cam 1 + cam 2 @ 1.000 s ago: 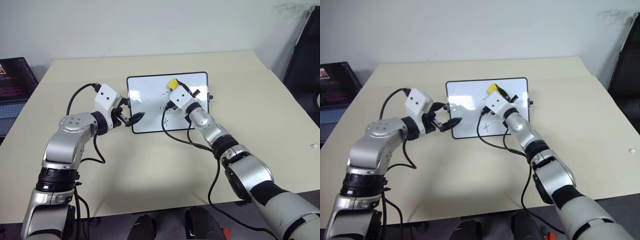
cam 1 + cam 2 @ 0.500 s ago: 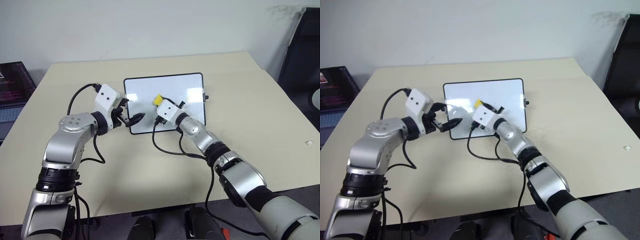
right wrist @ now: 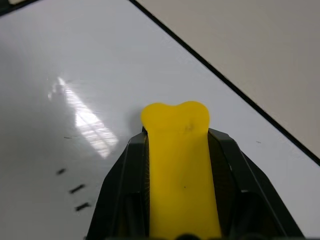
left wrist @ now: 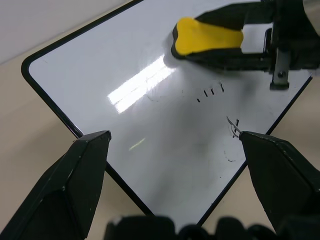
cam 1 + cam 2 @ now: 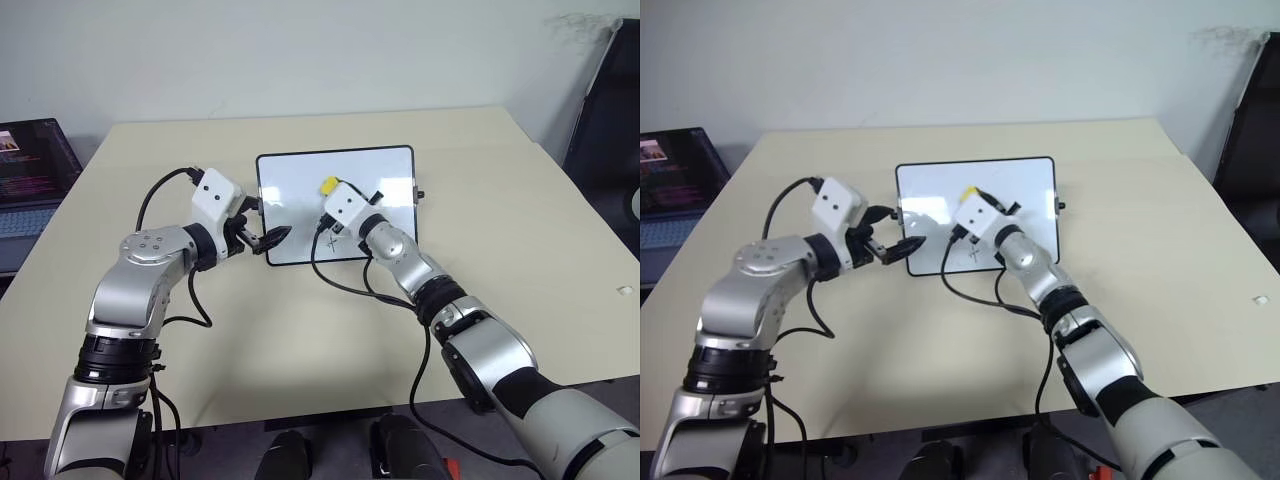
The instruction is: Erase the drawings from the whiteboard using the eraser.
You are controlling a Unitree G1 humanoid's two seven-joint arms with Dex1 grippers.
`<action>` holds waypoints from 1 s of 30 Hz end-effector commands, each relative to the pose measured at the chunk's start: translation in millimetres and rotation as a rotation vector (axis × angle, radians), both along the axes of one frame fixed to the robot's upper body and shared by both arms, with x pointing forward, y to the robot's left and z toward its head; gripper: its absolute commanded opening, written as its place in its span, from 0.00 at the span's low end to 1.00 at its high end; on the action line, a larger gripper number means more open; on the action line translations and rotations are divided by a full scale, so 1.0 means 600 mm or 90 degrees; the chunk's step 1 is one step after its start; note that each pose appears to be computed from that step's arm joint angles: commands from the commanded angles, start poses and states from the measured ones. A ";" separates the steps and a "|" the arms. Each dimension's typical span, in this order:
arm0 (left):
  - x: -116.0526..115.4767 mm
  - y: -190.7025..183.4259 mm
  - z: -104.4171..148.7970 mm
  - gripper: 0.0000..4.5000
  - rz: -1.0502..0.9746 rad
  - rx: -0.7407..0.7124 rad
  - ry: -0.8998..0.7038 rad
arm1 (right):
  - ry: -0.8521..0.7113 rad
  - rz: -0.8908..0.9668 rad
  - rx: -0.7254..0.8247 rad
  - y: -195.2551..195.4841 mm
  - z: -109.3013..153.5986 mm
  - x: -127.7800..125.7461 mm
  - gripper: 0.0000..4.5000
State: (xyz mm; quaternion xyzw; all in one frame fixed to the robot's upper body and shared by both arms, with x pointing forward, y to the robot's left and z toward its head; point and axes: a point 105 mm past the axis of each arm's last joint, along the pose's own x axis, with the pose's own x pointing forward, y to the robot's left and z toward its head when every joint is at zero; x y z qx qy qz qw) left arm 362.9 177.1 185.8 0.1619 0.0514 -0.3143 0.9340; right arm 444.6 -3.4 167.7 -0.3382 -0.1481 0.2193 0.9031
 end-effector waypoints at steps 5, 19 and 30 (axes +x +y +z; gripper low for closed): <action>-0.001 -0.008 0.027 1.00 -0.011 -0.008 -0.039 | 0.033 -0.010 -0.002 -0.003 -0.021 0.000 0.28; -0.002 -0.010 0.027 1.00 -0.011 -0.010 -0.039 | 0.031 0.039 0.032 0.023 -0.001 -0.013 0.28; -0.007 -0.004 0.018 1.00 -0.002 -0.007 -0.034 | 0.020 0.119 0.195 -0.061 0.073 -0.066 0.28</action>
